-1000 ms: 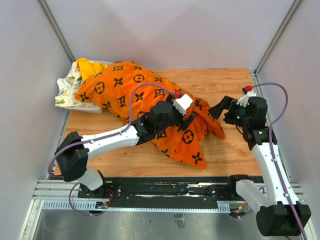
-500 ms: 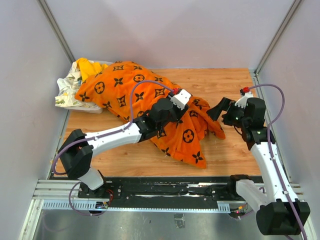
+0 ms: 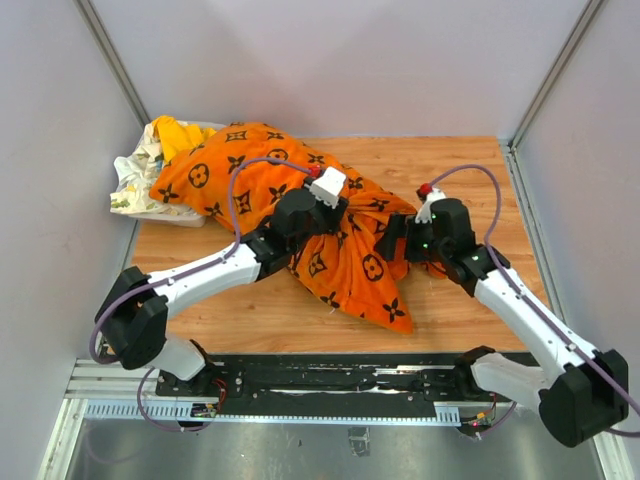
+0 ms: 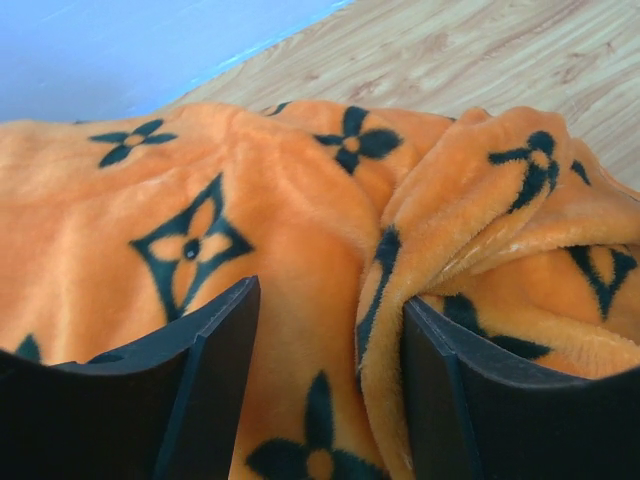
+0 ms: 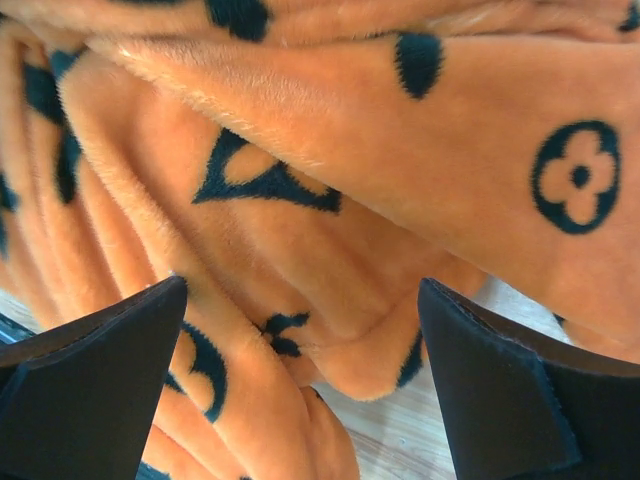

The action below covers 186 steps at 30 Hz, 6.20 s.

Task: Remove the pillowcase from the pillow
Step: Remove the pillow from the pillowcase.

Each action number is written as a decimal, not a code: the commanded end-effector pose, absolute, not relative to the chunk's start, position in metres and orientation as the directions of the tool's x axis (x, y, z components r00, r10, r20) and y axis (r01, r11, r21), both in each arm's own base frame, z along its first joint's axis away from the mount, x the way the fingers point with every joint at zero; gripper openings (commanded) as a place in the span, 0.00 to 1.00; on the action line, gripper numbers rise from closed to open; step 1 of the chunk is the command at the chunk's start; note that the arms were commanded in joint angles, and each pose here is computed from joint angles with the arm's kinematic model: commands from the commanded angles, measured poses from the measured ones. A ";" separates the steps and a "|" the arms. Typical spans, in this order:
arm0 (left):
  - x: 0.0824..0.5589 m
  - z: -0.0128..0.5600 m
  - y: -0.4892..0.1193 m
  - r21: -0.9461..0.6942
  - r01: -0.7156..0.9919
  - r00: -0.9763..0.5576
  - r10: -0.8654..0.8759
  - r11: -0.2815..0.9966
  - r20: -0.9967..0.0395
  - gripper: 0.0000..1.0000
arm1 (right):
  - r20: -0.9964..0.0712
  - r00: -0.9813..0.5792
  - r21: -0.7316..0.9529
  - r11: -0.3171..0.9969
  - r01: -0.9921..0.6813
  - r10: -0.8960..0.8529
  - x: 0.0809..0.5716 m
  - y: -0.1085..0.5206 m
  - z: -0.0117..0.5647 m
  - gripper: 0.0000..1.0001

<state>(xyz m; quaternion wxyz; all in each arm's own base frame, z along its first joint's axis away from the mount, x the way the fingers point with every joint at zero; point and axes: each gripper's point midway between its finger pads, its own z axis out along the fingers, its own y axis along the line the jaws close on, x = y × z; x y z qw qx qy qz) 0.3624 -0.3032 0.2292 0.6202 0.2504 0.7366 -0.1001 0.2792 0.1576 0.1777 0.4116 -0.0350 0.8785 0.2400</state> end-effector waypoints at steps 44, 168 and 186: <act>0.379 0.201 -0.270 0.032 0.479 -0.218 0.154 0.877 -0.964 0.63 | -0.864 -0.500 0.186 0.958 -0.217 0.055 0.280 0.144 0.223 0.89; 0.360 0.151 -0.266 -0.042 0.420 -0.390 0.139 0.906 -0.910 0.71 | -0.475 -0.726 0.471 0.841 0.267 0.496 0.278 0.048 0.051 0.79; 0.296 0.312 -0.308 -0.191 0.663 -0.279 0.003 0.724 -0.960 0.95 | -0.551 -0.689 0.527 0.836 0.152 0.472 0.299 0.071 0.085 0.54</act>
